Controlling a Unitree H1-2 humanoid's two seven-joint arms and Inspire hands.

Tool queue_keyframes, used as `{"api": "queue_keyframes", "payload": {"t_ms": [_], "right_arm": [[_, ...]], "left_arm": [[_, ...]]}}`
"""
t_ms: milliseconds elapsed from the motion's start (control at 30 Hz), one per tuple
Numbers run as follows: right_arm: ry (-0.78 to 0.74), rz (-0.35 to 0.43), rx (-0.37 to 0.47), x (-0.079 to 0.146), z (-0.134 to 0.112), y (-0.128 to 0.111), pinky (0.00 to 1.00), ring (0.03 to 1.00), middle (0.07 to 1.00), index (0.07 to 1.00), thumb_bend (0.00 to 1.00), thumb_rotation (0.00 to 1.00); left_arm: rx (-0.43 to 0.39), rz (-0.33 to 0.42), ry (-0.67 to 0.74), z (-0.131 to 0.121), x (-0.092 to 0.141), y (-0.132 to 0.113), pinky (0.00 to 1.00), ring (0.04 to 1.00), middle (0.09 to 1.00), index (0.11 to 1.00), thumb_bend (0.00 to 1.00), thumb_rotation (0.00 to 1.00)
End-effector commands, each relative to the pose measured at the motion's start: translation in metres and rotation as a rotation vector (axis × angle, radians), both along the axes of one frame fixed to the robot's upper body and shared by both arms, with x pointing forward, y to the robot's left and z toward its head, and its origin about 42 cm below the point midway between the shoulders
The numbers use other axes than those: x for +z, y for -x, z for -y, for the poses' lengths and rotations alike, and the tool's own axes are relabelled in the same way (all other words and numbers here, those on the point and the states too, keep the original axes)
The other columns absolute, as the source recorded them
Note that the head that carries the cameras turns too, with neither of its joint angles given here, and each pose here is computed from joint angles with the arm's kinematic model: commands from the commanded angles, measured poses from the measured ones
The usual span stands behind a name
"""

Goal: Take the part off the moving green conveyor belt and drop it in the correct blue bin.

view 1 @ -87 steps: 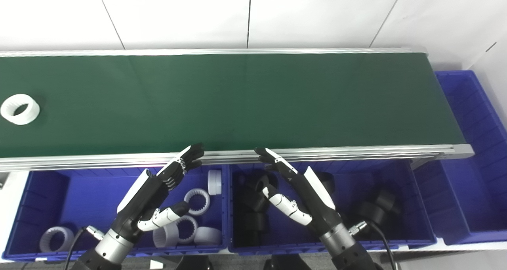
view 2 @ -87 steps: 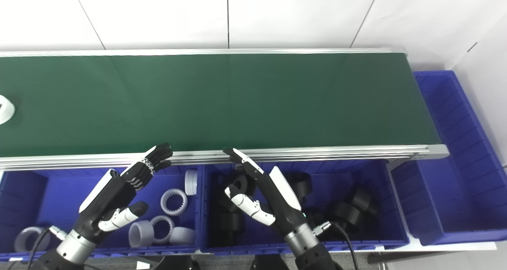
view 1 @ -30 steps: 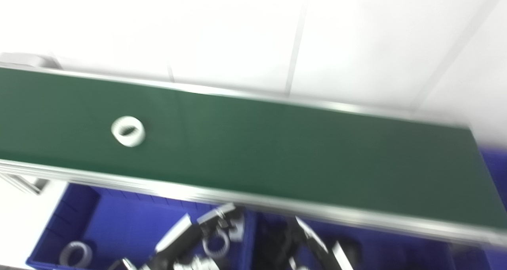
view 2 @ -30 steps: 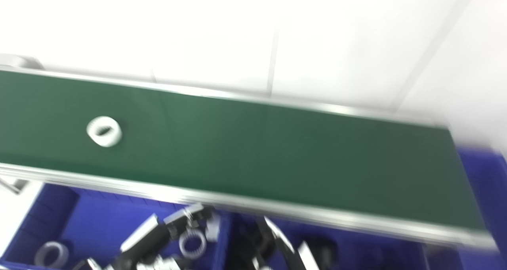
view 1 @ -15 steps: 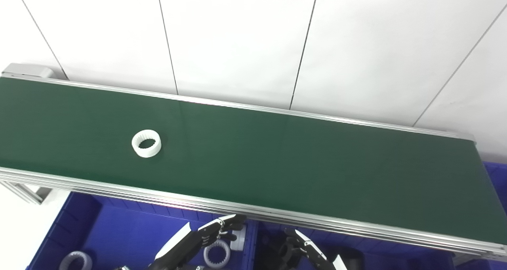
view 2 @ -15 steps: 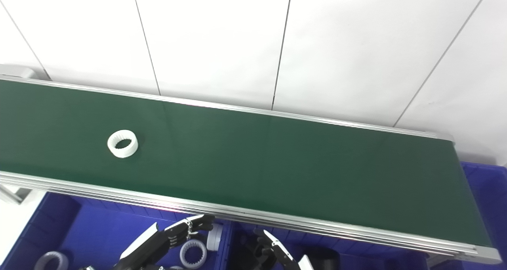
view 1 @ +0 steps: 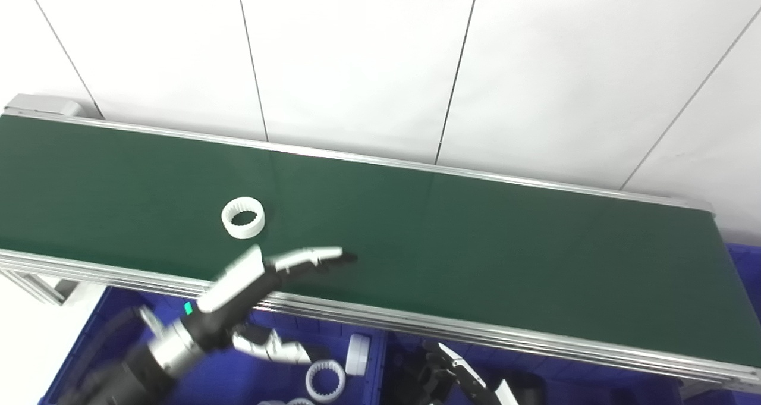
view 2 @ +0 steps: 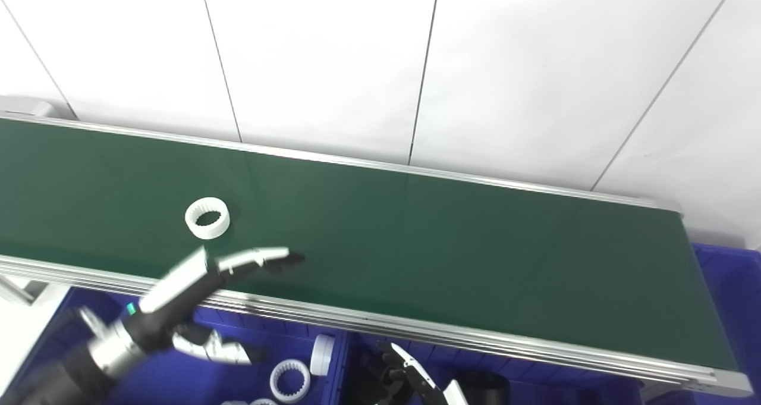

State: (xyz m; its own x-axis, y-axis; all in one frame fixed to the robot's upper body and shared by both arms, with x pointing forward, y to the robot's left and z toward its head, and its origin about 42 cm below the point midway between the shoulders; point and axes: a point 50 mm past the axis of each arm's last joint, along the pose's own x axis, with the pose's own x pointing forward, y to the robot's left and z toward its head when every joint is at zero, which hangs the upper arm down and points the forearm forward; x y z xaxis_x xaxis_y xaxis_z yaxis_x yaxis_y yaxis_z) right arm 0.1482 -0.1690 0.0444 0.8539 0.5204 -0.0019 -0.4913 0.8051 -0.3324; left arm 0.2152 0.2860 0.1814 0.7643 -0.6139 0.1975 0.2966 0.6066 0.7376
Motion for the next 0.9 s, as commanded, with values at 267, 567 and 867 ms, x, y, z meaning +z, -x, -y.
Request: {"api": "queue_keyframes", "payload": {"t_ms": [267, 567, 867], "right_arm": [[-0.049, 0.070, 0.015, 0.008, -0.006, -0.005, 0.78, 0.862, 0.899, 0.875, 0.36, 0.75], [-0.047, 0.074, 0.006, 0.010, -0.004, -0.005, 0.78, 0.860, 0.899, 0.877, 0.36, 0.75], [-0.046, 0.075, 0.000, 0.011, -0.002, -0.005, 0.79, 0.863, 0.900, 0.881, 0.35, 0.77]], "left_arm": [[0.008, 0.183, -0.419, -0.007, 0.086, -0.086, 0.68, 0.737, 0.768, 0.764, 0.81, 0.15], [0.044, 0.178, -0.663, 0.009, 0.092, -0.132, 0.68, 0.736, 0.759, 0.763, 0.93, 0.02], [0.095, 0.185, -0.841, 0.030, 0.087, -0.149, 0.74, 0.803, 0.814, 0.807, 0.96, 0.06]]}}
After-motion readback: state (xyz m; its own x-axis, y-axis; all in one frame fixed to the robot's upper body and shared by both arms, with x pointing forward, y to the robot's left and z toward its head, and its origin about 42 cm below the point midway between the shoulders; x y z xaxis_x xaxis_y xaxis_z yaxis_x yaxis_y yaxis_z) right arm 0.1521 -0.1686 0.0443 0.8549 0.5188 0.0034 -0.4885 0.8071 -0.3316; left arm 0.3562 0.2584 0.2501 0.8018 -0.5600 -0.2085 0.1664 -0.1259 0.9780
